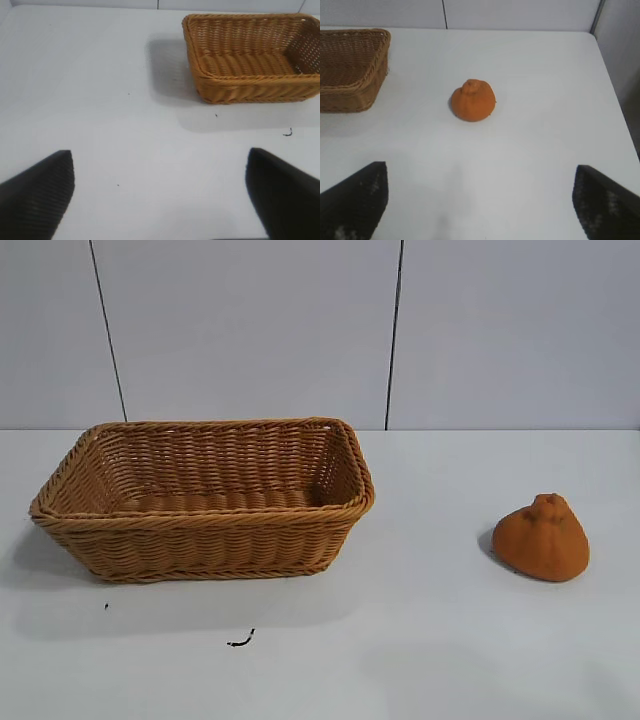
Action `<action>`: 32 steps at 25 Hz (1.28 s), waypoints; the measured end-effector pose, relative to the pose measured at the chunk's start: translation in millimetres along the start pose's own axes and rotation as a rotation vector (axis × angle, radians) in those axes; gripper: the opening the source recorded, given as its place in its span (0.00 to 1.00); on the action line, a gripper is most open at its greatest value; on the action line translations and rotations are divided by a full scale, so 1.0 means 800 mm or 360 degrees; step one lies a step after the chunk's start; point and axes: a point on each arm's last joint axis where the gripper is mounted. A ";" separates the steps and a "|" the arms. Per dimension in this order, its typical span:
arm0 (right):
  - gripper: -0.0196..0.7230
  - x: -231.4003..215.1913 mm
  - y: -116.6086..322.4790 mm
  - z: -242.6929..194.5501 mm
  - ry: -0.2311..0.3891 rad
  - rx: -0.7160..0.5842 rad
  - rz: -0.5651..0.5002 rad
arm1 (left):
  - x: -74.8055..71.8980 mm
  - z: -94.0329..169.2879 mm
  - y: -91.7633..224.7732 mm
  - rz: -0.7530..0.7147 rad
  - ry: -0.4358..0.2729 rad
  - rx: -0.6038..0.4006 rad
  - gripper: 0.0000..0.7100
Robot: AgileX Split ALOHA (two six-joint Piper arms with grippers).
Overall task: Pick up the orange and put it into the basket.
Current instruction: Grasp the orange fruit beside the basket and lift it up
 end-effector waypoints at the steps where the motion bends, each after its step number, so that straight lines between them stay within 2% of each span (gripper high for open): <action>1: 0.96 0.006 -0.030 -0.017 0.0013 0.0143 -0.0016 | 0.000 0.000 0.000 0.0000 0.0000 0.0000 0.94; 6: 0.96 0.021 -0.106 -0.079 0.0029 0.0392 -0.0029 | 0.000 0.000 0.000 0.0000 0.0000 0.0000 0.94; 10: 0.96 0.032 -0.157 -0.135 0.0029 0.0501 -0.0038 | 0.000 0.000 0.000 0.0000 0.0000 0.0000 0.94; 15: 0.96 0.043 -0.202 -0.221 0.0043 0.0622 -0.0043 | 0.000 0.000 0.000 0.0000 0.0000 0.0000 0.94; 16: 0.96 0.043 -0.202 -0.221 0.0043 0.0622 -0.0043 | 0.000 0.000 0.000 0.0000 0.0000 0.0000 0.94; 18: 0.96 0.047 -0.216 -0.272 0.0053 0.0687 -0.0044 | 0.000 0.000 0.000 0.0000 0.0000 0.0000 0.94; 24: 0.96 0.049 -0.209 -0.367 0.0083 0.0844 -0.0066 | 0.000 0.000 0.000 0.0000 0.0000 0.0000 0.94; 32: 0.96 0.050 -0.170 -0.444 0.0078 0.1017 -0.0135 | 0.000 0.000 0.000 0.0000 0.0000 0.0000 0.94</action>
Point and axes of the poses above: a point on each arm's last joint axis where the gripper is mounted, z pointing back along that axis away from the gripper, x along the wrist's bending axis when the last joint is at zero, y = z × x, and after that the axes turned 8 degrees about -z, right-handed
